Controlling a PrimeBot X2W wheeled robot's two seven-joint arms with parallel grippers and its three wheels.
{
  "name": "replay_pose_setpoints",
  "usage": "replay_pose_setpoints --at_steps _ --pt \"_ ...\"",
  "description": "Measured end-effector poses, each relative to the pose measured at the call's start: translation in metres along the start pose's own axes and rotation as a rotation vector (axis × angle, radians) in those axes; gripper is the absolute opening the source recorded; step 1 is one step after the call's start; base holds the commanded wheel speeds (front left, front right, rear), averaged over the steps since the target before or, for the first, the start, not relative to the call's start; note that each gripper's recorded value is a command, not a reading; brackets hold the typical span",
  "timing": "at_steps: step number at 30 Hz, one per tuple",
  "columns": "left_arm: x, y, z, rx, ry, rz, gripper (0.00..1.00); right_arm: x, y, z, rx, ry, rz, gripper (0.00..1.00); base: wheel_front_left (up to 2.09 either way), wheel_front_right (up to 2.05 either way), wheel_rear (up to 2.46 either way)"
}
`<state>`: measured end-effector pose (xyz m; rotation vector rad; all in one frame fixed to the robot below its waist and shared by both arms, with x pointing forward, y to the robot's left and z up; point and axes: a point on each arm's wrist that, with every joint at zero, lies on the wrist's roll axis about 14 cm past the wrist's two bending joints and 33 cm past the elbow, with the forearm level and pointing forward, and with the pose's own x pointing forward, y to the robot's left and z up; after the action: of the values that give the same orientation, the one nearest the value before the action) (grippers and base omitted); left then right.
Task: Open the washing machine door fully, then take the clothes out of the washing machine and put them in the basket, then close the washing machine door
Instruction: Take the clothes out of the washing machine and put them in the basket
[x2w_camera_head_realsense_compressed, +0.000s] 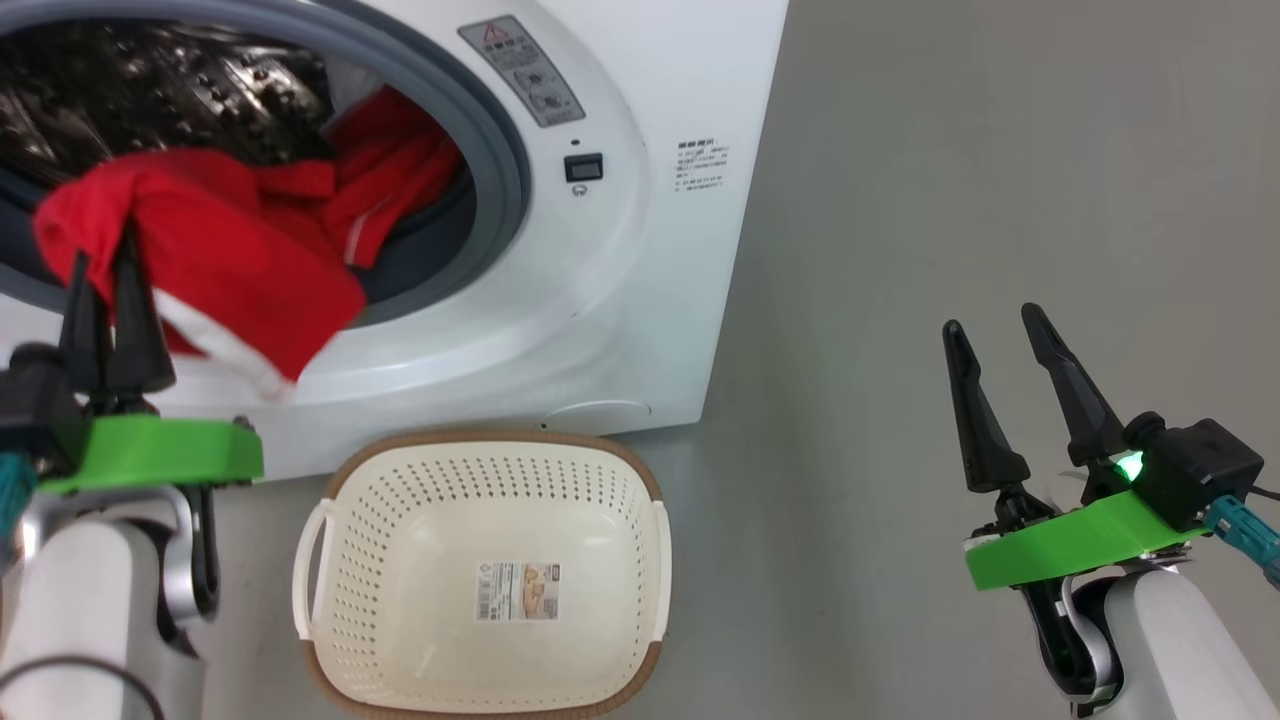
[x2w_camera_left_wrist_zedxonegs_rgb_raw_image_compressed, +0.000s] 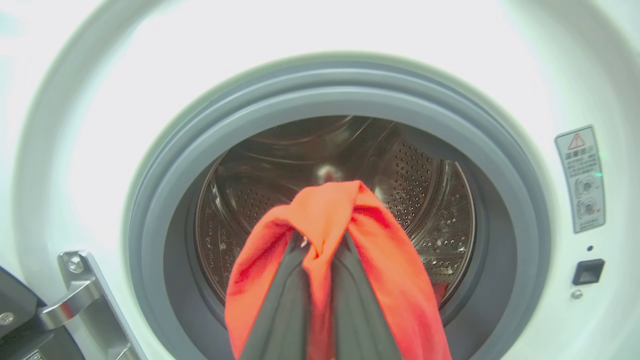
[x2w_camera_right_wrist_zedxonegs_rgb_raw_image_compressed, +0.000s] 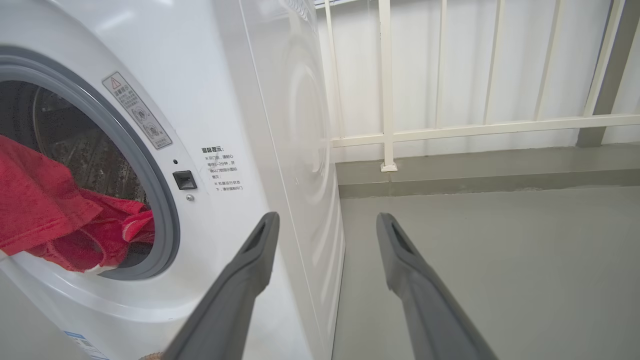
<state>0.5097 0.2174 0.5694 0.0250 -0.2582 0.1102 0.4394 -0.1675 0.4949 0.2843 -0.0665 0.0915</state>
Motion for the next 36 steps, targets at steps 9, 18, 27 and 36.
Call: replay_pose_setpoints --at_steps 9,18,27,36 --pt "-0.035 -0.014 0.058 -0.033 -0.16 -0.041 0.0 -0.014 0.002 0.012 0.015 -0.026 -0.01 1.0 0.0 0.0 0.0" --pt "-0.064 -0.029 0.029 -0.118 -0.029 -0.06 0.0 -0.011 0.004 0.01 0.022 -0.027 -0.006 1.0 0.0 0.0 0.0" --pt "-0.097 -0.041 -0.09 -0.156 0.335 -0.069 0.0 -0.004 0.004 -0.014 0.03 0.032 -0.003 1.0 0.0 0.0 0.0" --pt "-0.119 -0.06 -0.192 -0.235 0.663 -0.079 0.0 0.014 0.003 -0.027 0.029 0.052 0.007 1.0 0.0 0.0 0.0"
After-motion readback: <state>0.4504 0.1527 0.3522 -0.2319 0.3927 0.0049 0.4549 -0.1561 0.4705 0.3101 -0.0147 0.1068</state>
